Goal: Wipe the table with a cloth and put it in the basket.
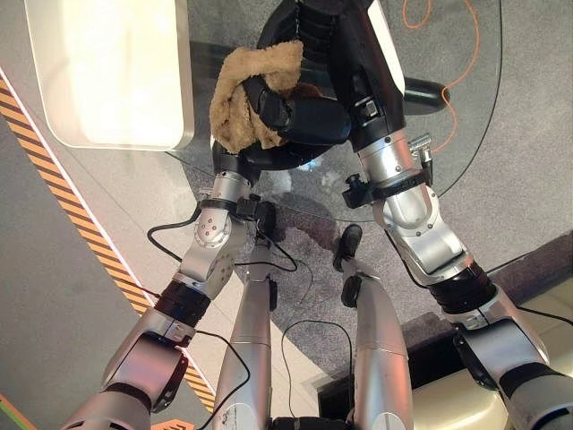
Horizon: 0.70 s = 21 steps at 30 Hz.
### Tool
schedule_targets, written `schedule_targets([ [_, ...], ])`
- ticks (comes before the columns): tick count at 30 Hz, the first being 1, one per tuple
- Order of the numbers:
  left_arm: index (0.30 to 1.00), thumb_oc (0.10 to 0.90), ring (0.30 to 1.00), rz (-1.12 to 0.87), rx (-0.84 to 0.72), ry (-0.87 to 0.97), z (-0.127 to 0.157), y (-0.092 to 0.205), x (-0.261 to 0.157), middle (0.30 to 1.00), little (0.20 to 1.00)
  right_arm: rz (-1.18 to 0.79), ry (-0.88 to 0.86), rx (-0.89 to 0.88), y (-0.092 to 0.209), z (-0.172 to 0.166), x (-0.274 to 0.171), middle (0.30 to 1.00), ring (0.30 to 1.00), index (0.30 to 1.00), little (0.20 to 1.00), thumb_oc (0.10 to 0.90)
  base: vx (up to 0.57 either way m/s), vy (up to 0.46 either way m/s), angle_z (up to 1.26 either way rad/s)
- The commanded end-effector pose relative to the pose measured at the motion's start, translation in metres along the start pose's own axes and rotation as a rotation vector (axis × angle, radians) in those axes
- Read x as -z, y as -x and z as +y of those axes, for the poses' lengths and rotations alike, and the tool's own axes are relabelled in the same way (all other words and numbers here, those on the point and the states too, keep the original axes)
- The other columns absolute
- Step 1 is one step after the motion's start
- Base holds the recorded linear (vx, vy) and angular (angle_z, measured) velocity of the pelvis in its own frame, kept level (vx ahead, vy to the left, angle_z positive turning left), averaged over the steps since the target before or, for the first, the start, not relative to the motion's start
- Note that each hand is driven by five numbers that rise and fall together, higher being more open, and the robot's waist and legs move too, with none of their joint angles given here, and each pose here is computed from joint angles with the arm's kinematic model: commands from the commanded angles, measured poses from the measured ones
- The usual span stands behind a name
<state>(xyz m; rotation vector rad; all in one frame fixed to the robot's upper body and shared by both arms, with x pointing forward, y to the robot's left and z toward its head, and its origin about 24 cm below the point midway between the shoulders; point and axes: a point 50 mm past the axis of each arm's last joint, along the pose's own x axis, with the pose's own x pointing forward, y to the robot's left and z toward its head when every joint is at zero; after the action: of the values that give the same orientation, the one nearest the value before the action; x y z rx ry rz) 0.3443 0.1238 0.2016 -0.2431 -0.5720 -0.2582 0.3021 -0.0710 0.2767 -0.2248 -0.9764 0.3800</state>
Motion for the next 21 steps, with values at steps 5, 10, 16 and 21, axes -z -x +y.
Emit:
schedule_targets([
  [5, 0.3, 0.1, 0.3, -0.345, 0.127, 0.099, -0.0275, -0.0171, -0.0566, 0.3, 0.2, -0.329, -0.021, -0.002, -0.0216, 0.0015, -0.0553, 0.9, 0.9, 0.9, 0.9, 0.8, 0.0, 0.0, 0.0],
  [10, 0.3, 0.1, 0.3, -0.349, 0.124, 0.095, -0.0275, -0.0184, -0.0579, 0.3, 0.2, -0.33, -0.018, -0.001, -0.0224, 0.0016, -0.0551, 0.9, 0.9, 0.9, 0.9, 0.8, 0.0, 0.0, 0.0],
  [16, 0.3, 0.1, 0.3, -0.362, 0.102, 0.092, -0.0242, -0.0187, -0.0598, 0.3, 0.2, -0.325, -0.002, 0.009, -0.0227, 0.0003, -0.0545, 0.9, 0.9, 0.9, 0.9, 0.8, 0.0, 0.0, 0.0],
  [21, 0.3, 0.1, 0.3, -0.384, 0.074, 0.102, -0.0189, -0.0213, -0.0651, 0.3, 0.2, -0.289, 0.037, 0.01, -0.0245, -0.0009, -0.0489, 0.9, 0.9, 0.9, 0.9, 0.8, 0.0, 0.0, 0.0],
])
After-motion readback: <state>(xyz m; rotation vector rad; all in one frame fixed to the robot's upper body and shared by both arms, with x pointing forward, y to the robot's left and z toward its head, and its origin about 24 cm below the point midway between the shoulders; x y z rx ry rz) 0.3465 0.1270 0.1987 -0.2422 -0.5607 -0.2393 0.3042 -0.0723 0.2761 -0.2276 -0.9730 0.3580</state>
